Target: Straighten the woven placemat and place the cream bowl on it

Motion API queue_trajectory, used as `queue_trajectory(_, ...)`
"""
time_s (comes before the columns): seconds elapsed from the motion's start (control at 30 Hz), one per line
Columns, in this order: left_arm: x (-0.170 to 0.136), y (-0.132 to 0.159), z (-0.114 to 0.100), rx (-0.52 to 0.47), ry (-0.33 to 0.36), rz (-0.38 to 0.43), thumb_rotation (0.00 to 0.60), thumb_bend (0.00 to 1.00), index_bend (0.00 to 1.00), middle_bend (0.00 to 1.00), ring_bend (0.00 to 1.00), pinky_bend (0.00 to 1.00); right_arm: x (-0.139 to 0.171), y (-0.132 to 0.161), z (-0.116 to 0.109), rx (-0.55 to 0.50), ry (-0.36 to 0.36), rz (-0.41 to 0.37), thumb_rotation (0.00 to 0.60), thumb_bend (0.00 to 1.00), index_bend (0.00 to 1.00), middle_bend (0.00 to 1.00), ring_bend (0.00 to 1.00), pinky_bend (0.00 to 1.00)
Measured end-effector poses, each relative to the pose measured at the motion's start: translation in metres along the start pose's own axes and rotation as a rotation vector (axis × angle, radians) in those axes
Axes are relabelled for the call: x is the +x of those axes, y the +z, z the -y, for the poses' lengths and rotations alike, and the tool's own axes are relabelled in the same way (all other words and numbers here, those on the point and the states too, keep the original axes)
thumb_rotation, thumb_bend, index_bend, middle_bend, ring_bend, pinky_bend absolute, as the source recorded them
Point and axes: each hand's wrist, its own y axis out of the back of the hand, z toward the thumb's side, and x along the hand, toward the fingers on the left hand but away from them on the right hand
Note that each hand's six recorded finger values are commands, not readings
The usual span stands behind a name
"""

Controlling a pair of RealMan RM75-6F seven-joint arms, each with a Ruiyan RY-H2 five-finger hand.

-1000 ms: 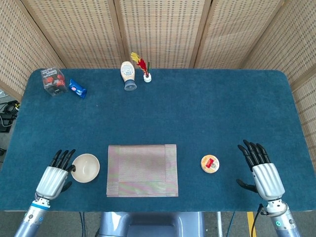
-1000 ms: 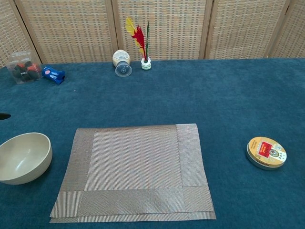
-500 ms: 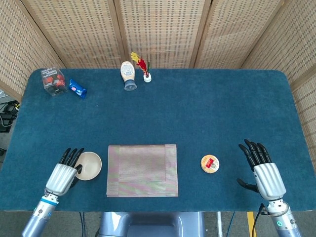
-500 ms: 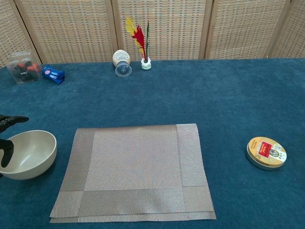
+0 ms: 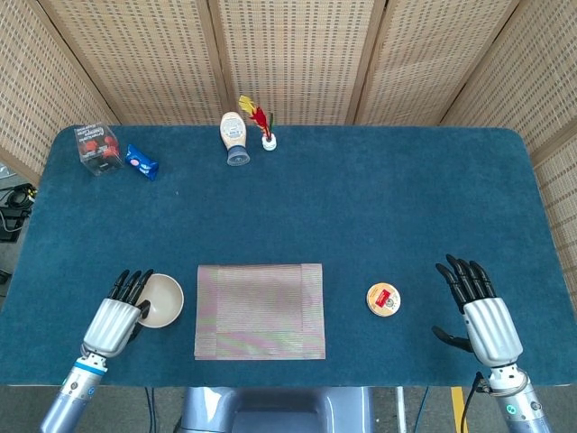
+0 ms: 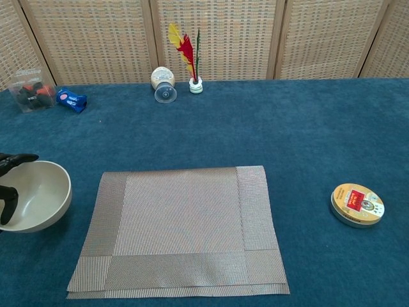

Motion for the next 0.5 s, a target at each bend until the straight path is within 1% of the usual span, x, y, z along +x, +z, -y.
queue_trajectory(0.17,0.015,-0.006,-0.021,0.005,0.05,-0.009,0.6,0.47,0.62,0.0,0.0,0.0,0.0,-0.002,-0.002,-0.002,-0.004,0.005,0.6,0.23,0.03,0.0,0.0,0.0)
queue_trajectory(0.33,0.044,-0.016,-0.047,-0.004,0.092,-0.027,0.6,0.46,0.62,0.0,0.0,0.0,-0.001,-0.004,-0.003,-0.003,-0.006,0.011,0.6,0.23,0.03,0.0,0.0,0.0)
queue_trajectory(0.5,0.072,-0.021,-0.063,-0.028,0.097,-0.035,0.6,0.46,0.61,0.0,0.0,0.0,-0.002,-0.008,-0.002,0.0,-0.001,0.023,0.6,0.23,0.03,0.0,0.0,0.0)
